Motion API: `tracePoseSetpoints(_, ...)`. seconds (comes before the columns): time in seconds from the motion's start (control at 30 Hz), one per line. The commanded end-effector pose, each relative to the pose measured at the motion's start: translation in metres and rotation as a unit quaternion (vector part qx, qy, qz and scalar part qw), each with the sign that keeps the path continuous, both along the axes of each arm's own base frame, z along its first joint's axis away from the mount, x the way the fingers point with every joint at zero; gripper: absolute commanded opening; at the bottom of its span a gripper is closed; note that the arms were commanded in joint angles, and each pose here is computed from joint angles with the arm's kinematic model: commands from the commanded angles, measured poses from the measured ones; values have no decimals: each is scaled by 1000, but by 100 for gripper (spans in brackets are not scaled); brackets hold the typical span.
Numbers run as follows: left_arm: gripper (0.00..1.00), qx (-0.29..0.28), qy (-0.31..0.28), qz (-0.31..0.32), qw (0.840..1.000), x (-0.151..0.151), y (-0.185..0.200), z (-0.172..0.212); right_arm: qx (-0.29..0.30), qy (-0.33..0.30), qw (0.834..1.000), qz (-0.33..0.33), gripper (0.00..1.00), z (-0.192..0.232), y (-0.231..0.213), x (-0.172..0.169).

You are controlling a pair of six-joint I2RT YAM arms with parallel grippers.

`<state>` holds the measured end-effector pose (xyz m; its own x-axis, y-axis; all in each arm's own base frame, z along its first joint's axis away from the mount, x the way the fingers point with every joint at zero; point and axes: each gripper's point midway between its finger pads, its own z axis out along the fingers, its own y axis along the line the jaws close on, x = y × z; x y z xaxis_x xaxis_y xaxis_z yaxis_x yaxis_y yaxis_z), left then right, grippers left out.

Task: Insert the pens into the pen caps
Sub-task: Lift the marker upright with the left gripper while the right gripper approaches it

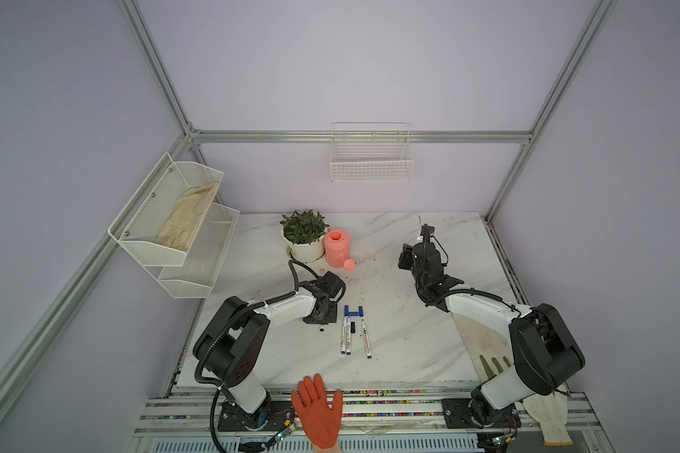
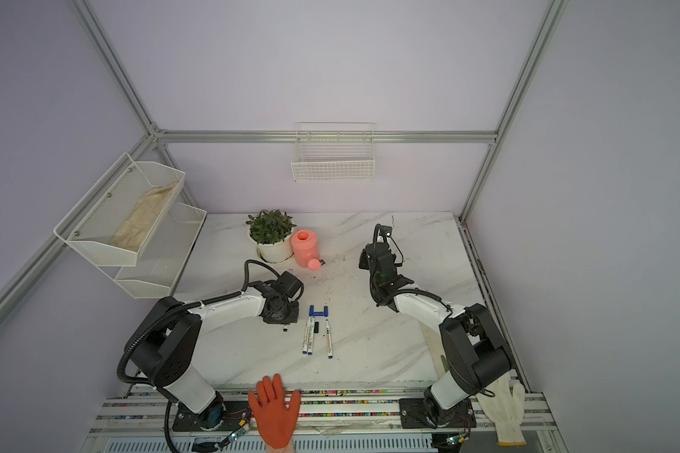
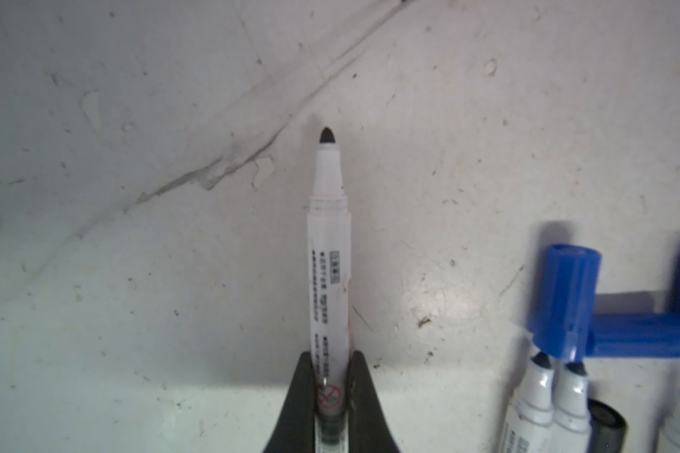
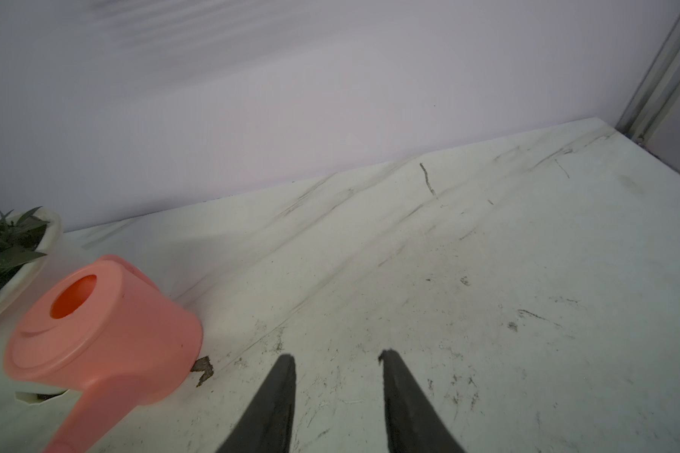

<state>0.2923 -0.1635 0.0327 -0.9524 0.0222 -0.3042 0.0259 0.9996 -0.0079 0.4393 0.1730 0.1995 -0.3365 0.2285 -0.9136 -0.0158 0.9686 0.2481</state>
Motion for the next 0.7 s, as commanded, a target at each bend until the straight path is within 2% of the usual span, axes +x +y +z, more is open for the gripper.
tracePoseSetpoints(0.0,0,-85,-125,-48,987,34,-32,71,17,-18,994,109,39,29,42,-14)
tracePoseSetpoints(0.07,0,-127,-180,-78,972,39,-43,98,23,-28,980,194,40,42,74,-30)
tracePoseSetpoints(0.13,0,-169,-244,-106,949,39,-51,135,32,-30,960,275,41,54,107,-49)
tracePoseSetpoints(0.3,0,-216,-335,-129,908,36,-55,180,60,-19,906,418,44,75,160,-85)
tracePoseSetpoints(0.37,0,-228,-358,-136,895,34,-56,188,77,-17,890,449,46,85,171,-92)
tracePoseSetpoints(0.5,0,-242,-384,-135,881,34,-57,197,103,-11,865,490,49,95,185,-101)
tracePoseSetpoints(0.67,0,-241,-408,-135,870,33,-54,205,119,5,857,502,49,93,193,-99)
